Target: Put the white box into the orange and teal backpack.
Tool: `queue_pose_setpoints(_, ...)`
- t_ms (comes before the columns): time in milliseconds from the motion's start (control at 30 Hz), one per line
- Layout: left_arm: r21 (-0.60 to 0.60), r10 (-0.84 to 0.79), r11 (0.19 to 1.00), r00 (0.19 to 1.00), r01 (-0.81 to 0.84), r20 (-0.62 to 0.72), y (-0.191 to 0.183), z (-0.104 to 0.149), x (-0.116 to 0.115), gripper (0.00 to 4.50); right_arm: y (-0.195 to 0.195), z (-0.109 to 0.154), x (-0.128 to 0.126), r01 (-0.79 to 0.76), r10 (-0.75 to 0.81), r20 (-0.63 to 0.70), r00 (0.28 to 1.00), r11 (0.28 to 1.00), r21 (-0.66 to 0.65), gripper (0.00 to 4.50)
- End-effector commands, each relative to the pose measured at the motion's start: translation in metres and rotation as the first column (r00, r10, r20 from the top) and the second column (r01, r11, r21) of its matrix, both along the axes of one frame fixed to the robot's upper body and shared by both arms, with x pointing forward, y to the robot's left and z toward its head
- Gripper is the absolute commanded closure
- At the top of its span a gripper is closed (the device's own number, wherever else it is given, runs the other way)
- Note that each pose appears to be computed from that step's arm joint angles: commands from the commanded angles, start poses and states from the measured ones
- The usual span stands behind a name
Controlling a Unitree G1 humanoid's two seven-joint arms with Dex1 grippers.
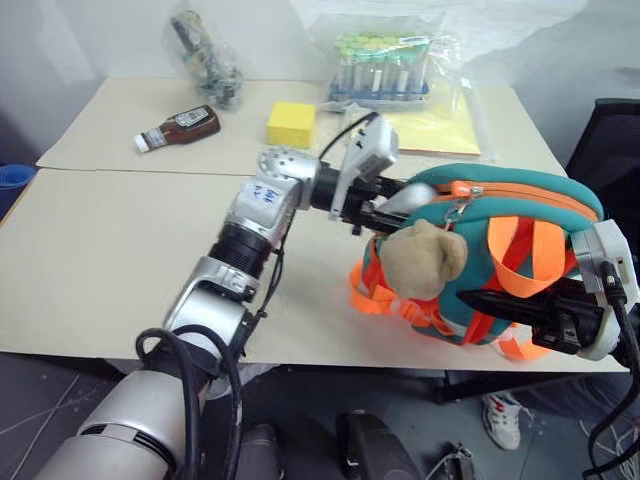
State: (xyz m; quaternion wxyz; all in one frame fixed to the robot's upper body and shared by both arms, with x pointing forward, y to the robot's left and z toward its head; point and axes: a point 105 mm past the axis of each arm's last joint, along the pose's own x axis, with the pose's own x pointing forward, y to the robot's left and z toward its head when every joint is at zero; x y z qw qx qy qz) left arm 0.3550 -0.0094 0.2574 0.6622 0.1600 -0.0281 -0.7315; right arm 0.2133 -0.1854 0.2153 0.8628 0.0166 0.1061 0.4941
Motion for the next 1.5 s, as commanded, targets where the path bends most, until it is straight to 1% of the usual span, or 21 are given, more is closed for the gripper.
queue_pose_setpoints(33,-0.023,-0.046,0.999,0.999,0.046,0.029,0.046,0.031,-0.008,0.75,0.000,0.006,-0.002,0.013,-0.014,0.031,0.999,1.000,0.015,4.50)
queue_pose_setpoints(67,-0.022,-0.069,0.997,0.997,0.069,0.020,0.056,0.035,-0.013,0.75,-0.001,0.006,-0.002,0.018,-0.019,0.031,0.999,1.000,0.017,4.50)
queue_pose_setpoints(133,-0.065,-0.155,0.986,0.987,0.152,-0.044,0.076,0.053,-0.033,0.75,-0.001,0.004,-0.001,0.029,-0.029,0.030,0.999,0.999,0.017,4.50)
queue_pose_setpoints(200,-0.119,-0.220,0.970,0.973,0.211,-0.071,0.079,0.068,-0.049,0.75,-0.001,0.003,-0.001,0.032,-0.033,0.030,0.999,0.999,0.018,4.50)
queue_pose_setpoints(233,-0.126,-0.221,0.970,0.972,0.210,-0.085,0.073,0.070,-0.054,0.75,0.000,0.003,-0.001,0.033,-0.034,0.030,0.999,0.999,0.021,4.50)
queue_pose_setpoints(400,-0.024,-0.220,0.975,0.975,0.220,0.003,0.035,0.042,-0.071,0.75,0.002,0.005,0.002,0.030,-0.031,0.034,0.999,0.999,0.029,4.50)
queue_pose_setpoints(500,0.084,-0.150,0.986,0.985,0.143,0.088,0.008,0.010,-0.060,0.75,0.004,0.010,0.003,0.024,-0.025,0.045,0.999,0.999,0.039,4.50)
queue_pose_setpoints(567,0.087,-0.149,0.986,0.982,0.139,0.116,-0.002,0.003,-0.059,0.75,0.006,0.012,0.003,0.021,-0.024,0.048,0.999,0.999,0.049,4.50)
queue_pose_setpoints(633,0.041,-0.152,0.988,0.985,0.149,0.084,-0.012,0.005,-0.061,0.75,0.007,0.012,0.003,0.025,-0.027,0.050,0.998,0.998,0.057,4.50)
queue_pose_setpoints(733,0.021,-0.102,0.995,0.992,0.101,0.079,-0.022,0.004,-0.053,1.34,0.008,0.010,0.003,0.039,-0.042,0.049,0.998,0.997,0.065,4.50)
queue_pose_setpoints(800,0.013,-0.076,0.997,0.994,0.075,0.077,-0.022,0.005,-0.046,1.95,0.008,0.010,0.002,0.049,-0.053,0.049,0.997,0.996,0.073,4.50)
queue_pose_setpoints(967,0.025,-0.052,0.998,0.996,0.050,0.071,-0.003,0.013,-0.032,3.32,-0.001,0.010,0.000,0.101,-0.106,0.050,0.993,0.991,0.090,4.50)
queue_pose_setpoints(1000,0.029,-0.034,0.999,0.996,0.032,0.083,0.005,0.019,-0.025,3.51,-0.005,0.011,-0.001,0.116,-0.121,0.048,0.991,0.988,0.098,4.50)
queue_pose_setpoints(1067,0.021,0.018,1.000,0.995,-0.020,0.101,0.021,0.036,-0.011,3.69,-0.011,0.012,-0.003,0.140,-0.145,0.047,0.988,0.985,0.103,4.50)
queue_pose_setpoints(1200,-0.046,0.083,0.996,0.988,-0.078,0.128,0.043,0.075,0.006,3.69,-0.019,0.010,-0.007,0.172,-0.176,0.031,0.984,0.979,0.114,4.50)
queue_pose_setpoints(1233,-0.024,0.089,0.996,0.983,-0.087,0.161,0.051,0.078,0.010,3.69,-0.021,0.008,-0.008,0.180,-0.184,0.024,0.983,0.977,0.116,4.50)
queue_pose_setpoints(1333,0.085,0.077,0.991,0.967,-0.100,0.243,0.065,0.067,0.017,3.69,-0.022,0.004,-0.011,0.192,-0.194,0.010,0.981,0.975,0.115,4.50)
queue_pose_setpoints(1367,0.149,0.066,0.983,0.961,-0.109,0.267,0.068,0.054,0.020,3.69,-0.022,0.004,-0.011,0.192,-0.194,0.010,0.981,0.974,0.117,4.50)
queue_pose_setpoints(1433,0.333,0.022,0.932,0.938,-0.144,0.346,0.076,0.012,0.028,3.69,-0.022,0.003,-0.010,0.197,-0.200,0.009,0.980,0.972,0.128,4.50)
queue_pose_setpoints(1467,0.388,0.006,0.906,0.922,-0.169,0.387,0.078,-0.003,0.032,3.69,-0.023,0.004,-0.010,0.200,-0.203,0.010,0.979,0.971,0.132,4.50)
queue_pose_setpoints(1500,0.401,0.012,0.895,0.908,-0.196,0.418,0.078,-0.011,0.037,3.69,-0.023,0.004,-0.009,0.202,-0.205,0.010,0.979,0.970,0.133,4.50)
